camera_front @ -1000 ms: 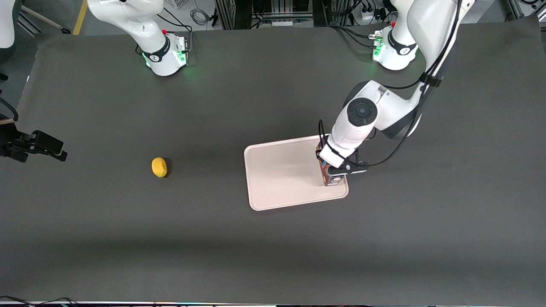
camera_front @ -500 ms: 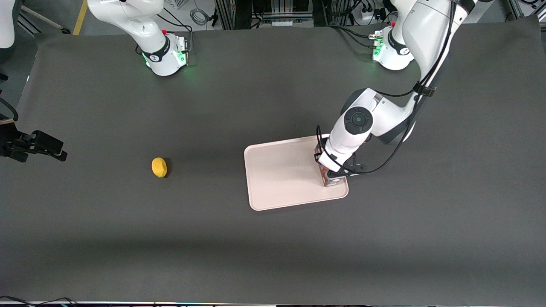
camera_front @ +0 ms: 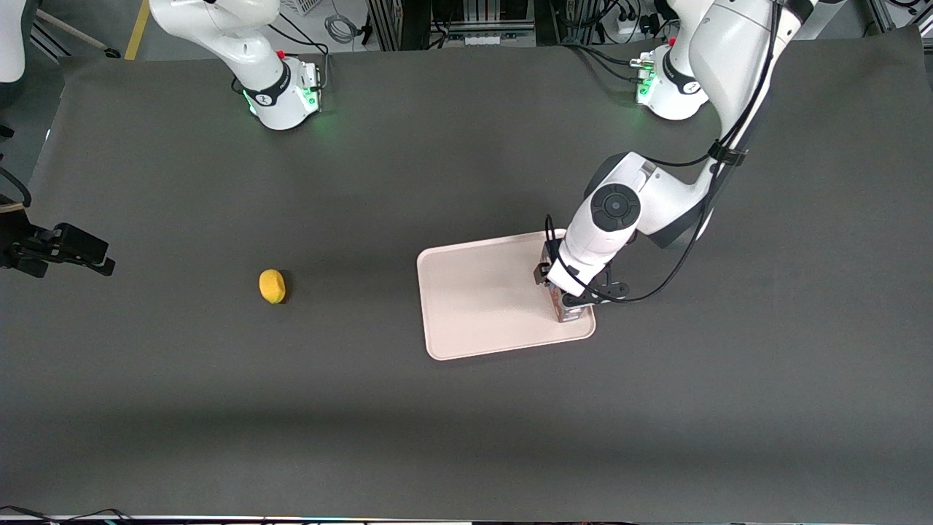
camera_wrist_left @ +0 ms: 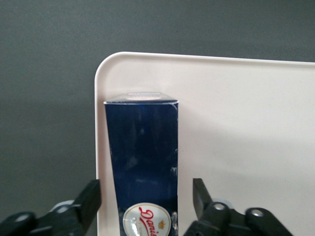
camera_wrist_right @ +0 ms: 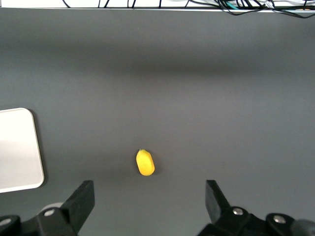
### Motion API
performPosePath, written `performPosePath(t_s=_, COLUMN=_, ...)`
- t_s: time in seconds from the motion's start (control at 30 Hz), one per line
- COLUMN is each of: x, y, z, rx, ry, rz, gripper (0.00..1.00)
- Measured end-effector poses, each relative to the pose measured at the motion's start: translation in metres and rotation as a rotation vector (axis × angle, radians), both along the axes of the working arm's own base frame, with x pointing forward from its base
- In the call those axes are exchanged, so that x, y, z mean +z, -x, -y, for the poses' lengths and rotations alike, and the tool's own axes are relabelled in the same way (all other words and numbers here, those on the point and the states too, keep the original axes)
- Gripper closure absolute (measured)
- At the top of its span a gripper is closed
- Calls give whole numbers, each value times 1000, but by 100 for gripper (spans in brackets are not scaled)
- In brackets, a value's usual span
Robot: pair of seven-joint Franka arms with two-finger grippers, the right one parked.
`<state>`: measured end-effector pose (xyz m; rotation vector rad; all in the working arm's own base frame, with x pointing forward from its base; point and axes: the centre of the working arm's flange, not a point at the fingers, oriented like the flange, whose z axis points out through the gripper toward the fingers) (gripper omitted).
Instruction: Place cookie box on tray
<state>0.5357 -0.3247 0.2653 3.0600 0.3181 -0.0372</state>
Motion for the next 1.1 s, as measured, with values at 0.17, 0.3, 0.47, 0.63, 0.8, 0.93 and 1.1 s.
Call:
performPosePath(t_s=0.17, x=4, y=-3, z=1, rx=3, ry=4, rz=9, gripper=0)
performPosePath(t_s=0.3, x=15, y=-9, z=0, rx=9, ry=11, rz=30, gripper=0)
performPosePath(t_s=0.47, x=41, y=-19, z=-8, rx=9, ry=10, rz=72, gripper=0)
performPosePath(t_s=0.63, x=78, y=-30, z=-26, rx=-20, ry=-15, rz=96, gripper=0)
performPosePath(t_s=0.8, x=121, y=-44, z=-56, rx=-57, ry=-53, rz=126, gripper=0)
performPosePath(t_s=0.93, x=156, y=-51, z=-91, rx=-87, ry=-74, rz=136, gripper=0)
performPosePath(t_s=1.1, x=200, y=-52, z=-152, rx=-116, ry=-80, rz=113, gripper=0)
